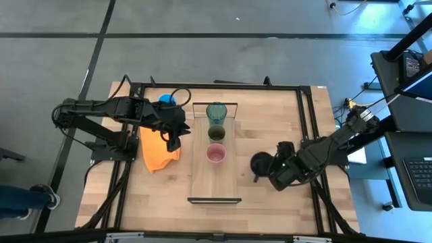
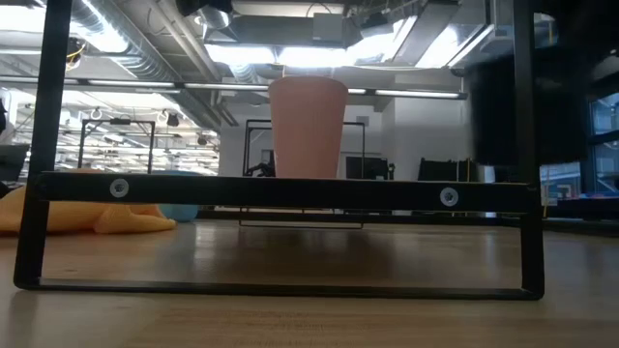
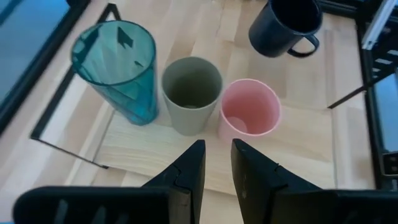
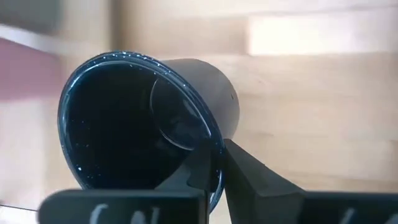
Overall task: Stack small to large cups/mugs on shelf
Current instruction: Put the dark blue mug on the shelf
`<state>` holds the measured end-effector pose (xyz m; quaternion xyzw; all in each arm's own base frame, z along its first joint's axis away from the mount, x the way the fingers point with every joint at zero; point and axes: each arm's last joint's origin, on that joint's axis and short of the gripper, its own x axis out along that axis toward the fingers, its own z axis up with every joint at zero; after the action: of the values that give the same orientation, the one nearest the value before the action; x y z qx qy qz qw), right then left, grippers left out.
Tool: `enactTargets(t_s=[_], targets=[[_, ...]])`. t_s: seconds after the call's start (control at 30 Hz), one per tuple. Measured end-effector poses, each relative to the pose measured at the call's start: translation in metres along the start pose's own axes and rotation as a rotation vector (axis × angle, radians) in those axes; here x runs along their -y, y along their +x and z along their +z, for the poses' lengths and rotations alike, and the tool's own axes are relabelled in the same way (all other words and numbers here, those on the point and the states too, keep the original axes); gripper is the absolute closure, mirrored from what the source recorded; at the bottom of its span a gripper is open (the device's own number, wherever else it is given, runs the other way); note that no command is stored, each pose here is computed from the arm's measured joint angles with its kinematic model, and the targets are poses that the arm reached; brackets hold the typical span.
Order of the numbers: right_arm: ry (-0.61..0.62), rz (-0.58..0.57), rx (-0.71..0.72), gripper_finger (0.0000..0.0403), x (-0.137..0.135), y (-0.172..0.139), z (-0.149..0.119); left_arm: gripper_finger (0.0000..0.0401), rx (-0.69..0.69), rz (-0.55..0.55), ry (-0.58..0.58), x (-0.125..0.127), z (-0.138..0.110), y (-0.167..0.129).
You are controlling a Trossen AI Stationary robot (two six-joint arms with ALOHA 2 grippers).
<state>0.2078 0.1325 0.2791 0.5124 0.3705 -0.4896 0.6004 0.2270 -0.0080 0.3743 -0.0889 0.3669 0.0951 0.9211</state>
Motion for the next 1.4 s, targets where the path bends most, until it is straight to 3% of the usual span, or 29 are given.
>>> enactTargets(t_s=[0.13, 0.5, 0.97, 1.4], targets=[[0.050, 0.101, 0.049, 0.0371, -0.010, 0.002, 0.004, 0.0329, -0.022, 0.035, 0.009, -0.002, -0.006, 0.007], [0.110, 0.223, 0.006, 0.0371, -0.041, 0.023, -0.008, 0.0329, -0.175, 0.047, -0.033, -0.008, -0.049, 0.051], [0.138, 0.324, -0.105, 0.0371, -0.074, 0.053, -0.032, 0.0329, -0.154, 0.009, -0.038, -0.007, -0.051, 0.057], [0.091, 0.339, -0.159, 0.0365, -0.078, 0.050, -0.034, 0.0329, -0.158, 0.009, -0.020, -0.007, -0.051, 0.057]])
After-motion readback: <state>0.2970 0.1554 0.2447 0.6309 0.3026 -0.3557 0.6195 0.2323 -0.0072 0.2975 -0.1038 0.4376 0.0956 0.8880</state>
